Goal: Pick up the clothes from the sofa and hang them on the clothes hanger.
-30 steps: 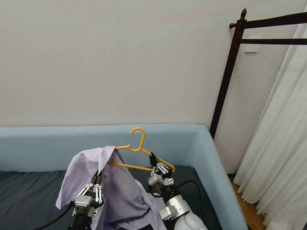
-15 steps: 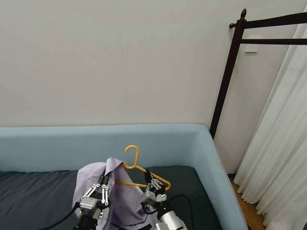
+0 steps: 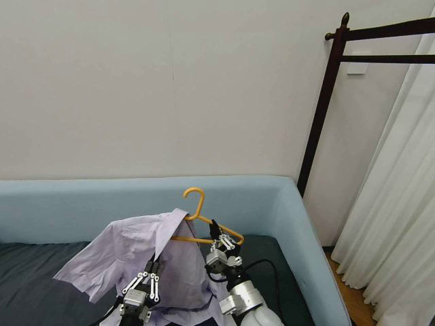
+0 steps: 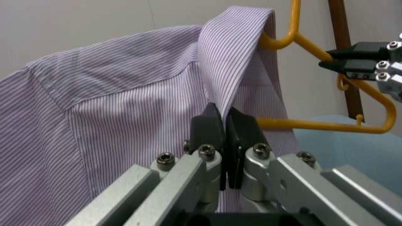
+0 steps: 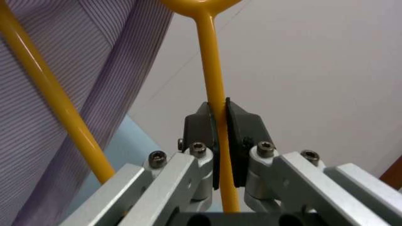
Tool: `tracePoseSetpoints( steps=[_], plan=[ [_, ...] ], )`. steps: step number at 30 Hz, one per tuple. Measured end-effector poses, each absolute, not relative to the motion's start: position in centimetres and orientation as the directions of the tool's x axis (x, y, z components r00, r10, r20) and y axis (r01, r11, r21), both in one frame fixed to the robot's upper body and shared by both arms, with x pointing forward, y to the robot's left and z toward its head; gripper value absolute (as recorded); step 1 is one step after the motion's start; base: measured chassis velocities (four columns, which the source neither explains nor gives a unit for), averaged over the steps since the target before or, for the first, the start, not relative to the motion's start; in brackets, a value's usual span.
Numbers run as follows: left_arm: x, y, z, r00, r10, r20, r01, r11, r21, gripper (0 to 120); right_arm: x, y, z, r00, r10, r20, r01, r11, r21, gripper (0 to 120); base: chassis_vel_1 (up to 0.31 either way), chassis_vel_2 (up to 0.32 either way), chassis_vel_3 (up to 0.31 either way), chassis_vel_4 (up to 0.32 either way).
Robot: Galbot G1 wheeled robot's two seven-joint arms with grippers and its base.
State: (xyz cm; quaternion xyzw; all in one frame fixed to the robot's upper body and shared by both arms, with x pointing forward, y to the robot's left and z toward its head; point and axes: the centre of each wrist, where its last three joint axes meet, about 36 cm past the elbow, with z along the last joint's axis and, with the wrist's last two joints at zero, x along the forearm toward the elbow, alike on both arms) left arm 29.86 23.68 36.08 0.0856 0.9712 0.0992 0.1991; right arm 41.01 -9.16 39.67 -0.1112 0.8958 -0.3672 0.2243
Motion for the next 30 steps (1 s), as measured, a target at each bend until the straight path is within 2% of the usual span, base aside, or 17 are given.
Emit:
tracePoseSetpoints(
  steps=[1, 2, 4, 7, 8, 12, 13, 17, 19, 20, 22, 25, 30],
  plan=[
    [29.9, 23.7, 36.1, -0.901, 0.212, -0.379, 0.131, 0.965, 0.228, 0, 41.2, -9.3, 40.0, -0.872, -0.363, -0.328, -0.03, 0.708, -0.705, 4, 0.0, 0.0, 0.0, 0.0],
    [30.0, 23.7, 36.1, -0.895, 0.223, -0.387, 0.139, 0.963, 0.232, 7, 41.4, -9.4, 40.2, -0.869, -0.364, -0.335, -0.029, 0.712, -0.701, 4, 0.0, 0.0, 0.0, 0.0],
    [29.9, 23.9, 36.1, -0.889, 0.235, -0.393, 0.148, 0.96, 0.239, 10, 41.6, -9.4, 40.4, -0.866, -0.367, -0.34, -0.03, 0.716, -0.698, 4, 0.0, 0.0, 0.0, 0.0],
    [29.6, 25.2, 36.3, -0.873, 0.268, -0.408, 0.164, 0.948, 0.272, 23, 42.6, -9.6, 40.7, -0.858, -0.373, -0.353, -0.032, 0.725, -0.688, 4, 0.0, 0.0, 0.0, 0.0],
    [29.6, 25.2, 36.3, -0.873, 0.268, -0.408, 0.164, 0.948, 0.272, 23, 42.6, -9.6, 40.7, -0.858, -0.373, -0.353, -0.032, 0.725, -0.688, 4, 0.0, 0.0, 0.0, 0.0],
    [29.0, 27.5, 37.1, -0.86, 0.304, -0.409, 0.181, 0.932, 0.313, 41, 43.6, -10.1, 40.5, -0.854, -0.376, -0.36, -0.03, 0.725, -0.688, 4, 0.0, 0.0, 0.0, 0.0],
    [29.0, 27.5, 37.1, -0.86, 0.304, -0.409, 0.181, 0.932, 0.313, 41, 43.6, -10.1, 40.5, -0.854, -0.376, -0.36, -0.03, 0.725, -0.688, 4, 0.0, 0.0, 0.0, 0.0],
    [30.2, 30.1, 40.5, -0.803, 0.413, -0.431, 0.283, 0.899, 0.335, 61, 43.6, -11.8, 40.1, -0.868, -0.346, -0.355, -0.01, 0.729, -0.684, 4, 0.0, 0.0, 0.0, 0.0],
    [30.9, 30.7, 41.8, -0.782, 0.439, -0.442, 0.309, 0.89, 0.337, 64, 43.6, -12.3, 40.1, -0.87, -0.337, -0.36, -0.001, 0.73, -0.683, 4, 0.0, 0.0, 0.0, 0.0],
    [31.6, 31.2, 43.5, -0.769, 0.451, -0.453, 0.326, 0.886, 0.329, 71, 43.6, -12.8, 40.3, -0.87, -0.33, -0.366, 0.01, 0.73, -0.683, 4, 0.0, 0.0, 0.0, 0.0],
    [32.1, 31.7, 45.0, -0.765, 0.452, -0.459, 0.336, 0.888, 0.313, 74, 43.5, -13.0, 40.5, -0.868, -0.33, -0.371, 0.015, 0.729, -0.684, 4, 0.0, 0.0, 0.0, 0.0],
    [34.1, 33.4, 49.4, -0.758, 0.46, -0.462, 0.364, 0.887, 0.284, 89, 43.3, -13.3, 41.5, -0.852, -0.341, -0.397, 0.027, 0.729, -0.684, 4, 0.0, 0.0, 0.0, 0.0],
    [36.8, 36.2, 51.8, -0.74, 0.538, -0.403, 0.451, 0.842, 0.295, 100, 43.3, -13.5, 41.7, -0.833, -0.353, -0.425, 0.048, 0.72, -0.692, 4, 0.0, 0.0, 0.0, 0.0]
  ],
)
